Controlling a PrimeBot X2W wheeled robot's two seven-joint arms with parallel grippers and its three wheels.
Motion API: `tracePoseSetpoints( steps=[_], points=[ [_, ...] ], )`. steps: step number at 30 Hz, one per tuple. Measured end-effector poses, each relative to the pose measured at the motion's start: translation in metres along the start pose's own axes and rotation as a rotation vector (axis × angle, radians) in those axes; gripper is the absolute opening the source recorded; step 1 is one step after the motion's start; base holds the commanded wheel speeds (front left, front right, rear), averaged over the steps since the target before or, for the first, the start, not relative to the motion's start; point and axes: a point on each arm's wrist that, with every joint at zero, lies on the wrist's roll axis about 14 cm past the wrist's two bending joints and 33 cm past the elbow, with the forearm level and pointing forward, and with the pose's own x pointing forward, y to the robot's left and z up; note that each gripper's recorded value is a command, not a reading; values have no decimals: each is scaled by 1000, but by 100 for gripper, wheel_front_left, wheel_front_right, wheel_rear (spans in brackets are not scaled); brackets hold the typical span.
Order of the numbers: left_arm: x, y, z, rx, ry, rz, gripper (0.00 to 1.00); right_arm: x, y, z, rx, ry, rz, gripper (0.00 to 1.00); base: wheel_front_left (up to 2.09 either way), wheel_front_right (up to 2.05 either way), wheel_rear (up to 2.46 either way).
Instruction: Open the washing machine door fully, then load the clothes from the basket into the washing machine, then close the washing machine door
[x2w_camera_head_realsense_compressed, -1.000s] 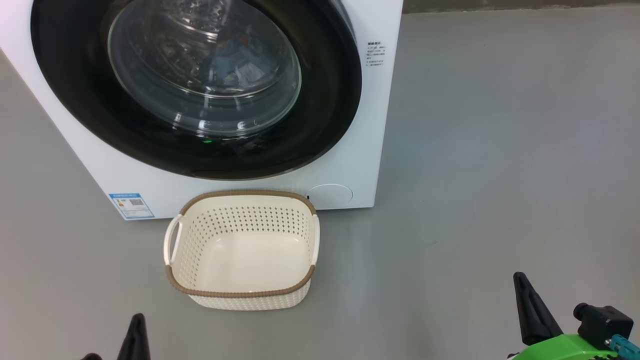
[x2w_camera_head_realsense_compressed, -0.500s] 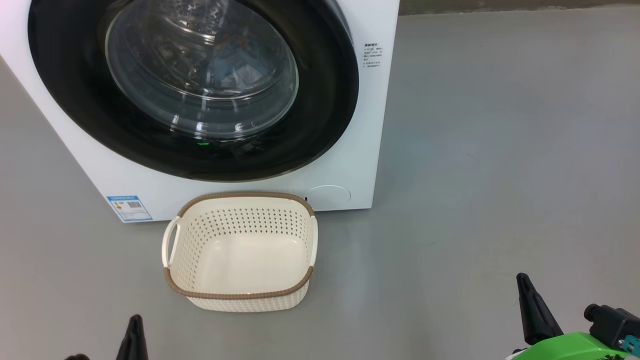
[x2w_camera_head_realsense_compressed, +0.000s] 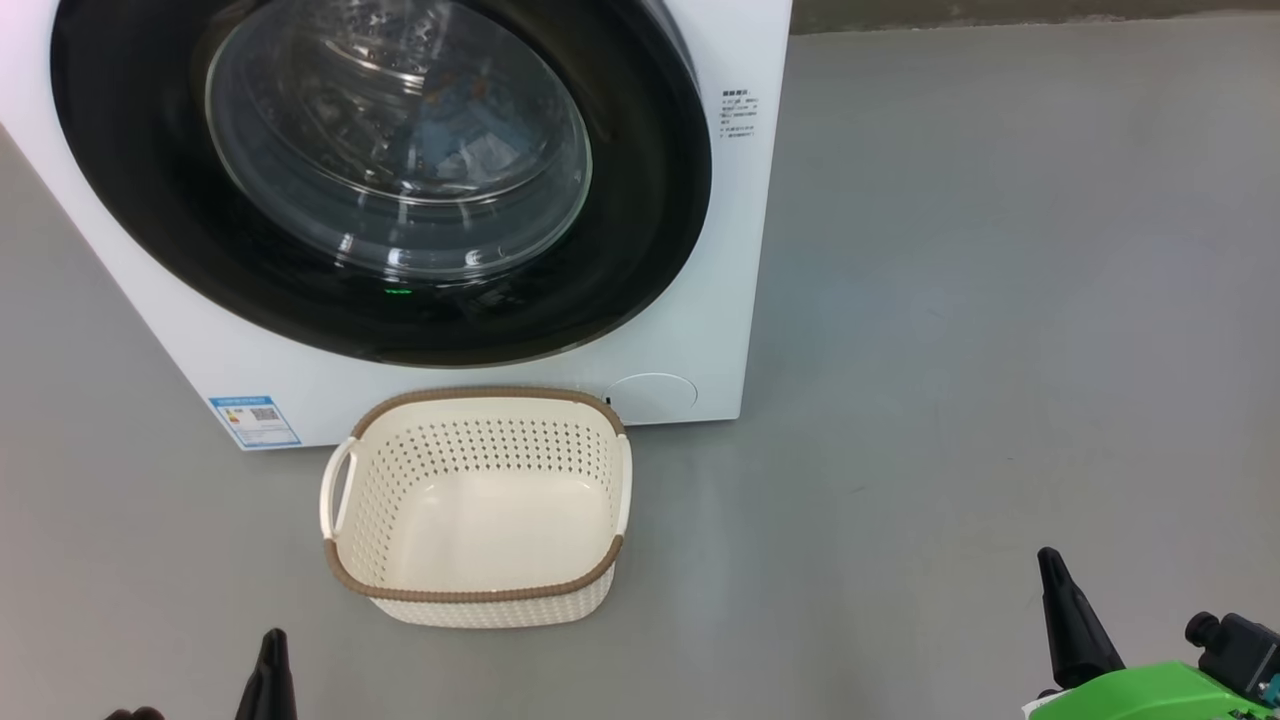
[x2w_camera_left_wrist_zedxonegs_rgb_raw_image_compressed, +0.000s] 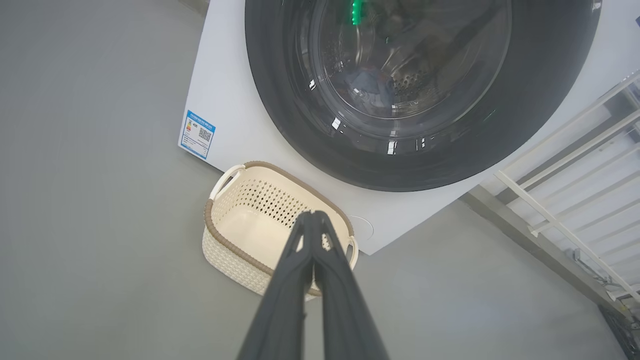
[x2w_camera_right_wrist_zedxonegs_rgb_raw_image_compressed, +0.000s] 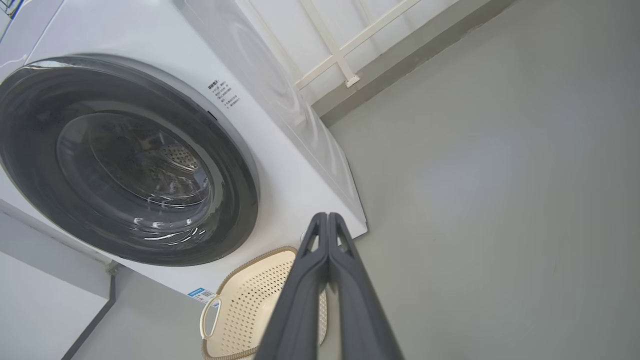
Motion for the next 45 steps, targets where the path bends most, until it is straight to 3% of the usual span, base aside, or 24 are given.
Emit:
tracePoseSetpoints(
  steps=[45],
  points=[
    [19,-15,2,-515,56,-35,0,1,-3,5,538,14,-25,0,0,0,0]
  ],
)
